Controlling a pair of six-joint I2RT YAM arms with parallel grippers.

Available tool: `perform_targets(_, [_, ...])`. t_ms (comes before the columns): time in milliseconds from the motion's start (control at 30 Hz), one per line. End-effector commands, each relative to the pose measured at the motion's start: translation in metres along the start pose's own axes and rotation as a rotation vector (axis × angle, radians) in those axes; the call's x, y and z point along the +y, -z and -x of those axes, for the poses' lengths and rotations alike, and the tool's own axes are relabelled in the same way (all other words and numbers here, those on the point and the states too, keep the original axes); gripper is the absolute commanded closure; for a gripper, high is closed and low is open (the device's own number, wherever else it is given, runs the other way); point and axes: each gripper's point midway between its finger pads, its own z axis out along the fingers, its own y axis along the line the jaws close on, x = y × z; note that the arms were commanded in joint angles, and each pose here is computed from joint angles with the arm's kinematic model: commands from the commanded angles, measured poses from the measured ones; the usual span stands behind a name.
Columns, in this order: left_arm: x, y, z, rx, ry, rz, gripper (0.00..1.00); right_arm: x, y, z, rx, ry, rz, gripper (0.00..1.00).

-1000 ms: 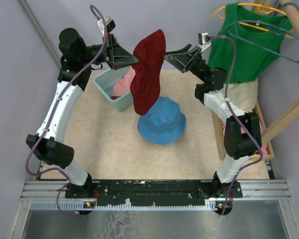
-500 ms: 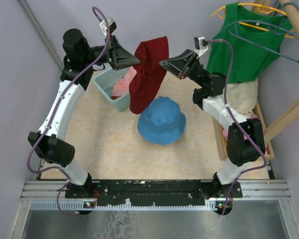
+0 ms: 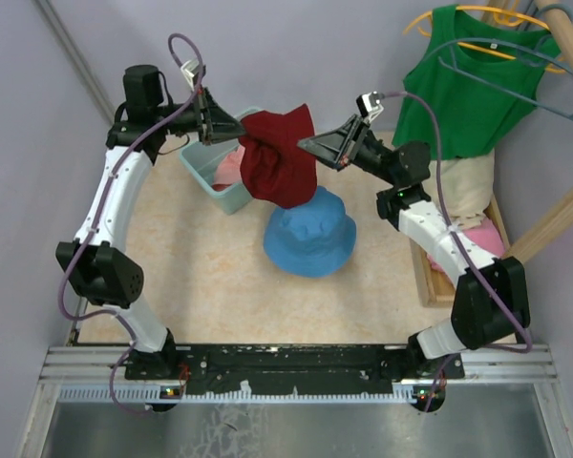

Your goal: Stack the hats

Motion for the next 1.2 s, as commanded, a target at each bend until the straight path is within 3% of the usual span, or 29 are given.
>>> perform_targets(0, [0.027,0.001,-0.004,0.006,-0.065,0.107,1.00,-0.018,0.009,-0.023,0.046,-0.187,-0.143,1.00])
perform_targets(200, [0.035,0.000,-0.007,0.013,-0.057,0.114,1.00,-0.044,0.012,-0.041,0.079,-0.262,-0.265,1.00])
perform_targets(467, [0.015,0.007,-0.016,0.021,-0.044,0.091,1.00,-0.039,0.001,-0.053,0.072,-0.300,-0.296,1.00])
perform_targets(700, [0.013,0.013,-0.036,0.046,-0.008,0.083,0.99,-0.041,0.032,-0.069,0.031,-0.293,-0.396,1.00])
perform_targets(933, [0.009,0.012,-0.036,0.055,0.002,0.070,0.82,-0.052,0.068,-0.076,-0.053,-0.304,-0.480,1.00])
perform_targets(1167, [0.020,0.003,-0.031,0.063,0.016,0.070,0.80,-0.055,0.077,-0.072,-0.099,-0.304,-0.526,1.00])
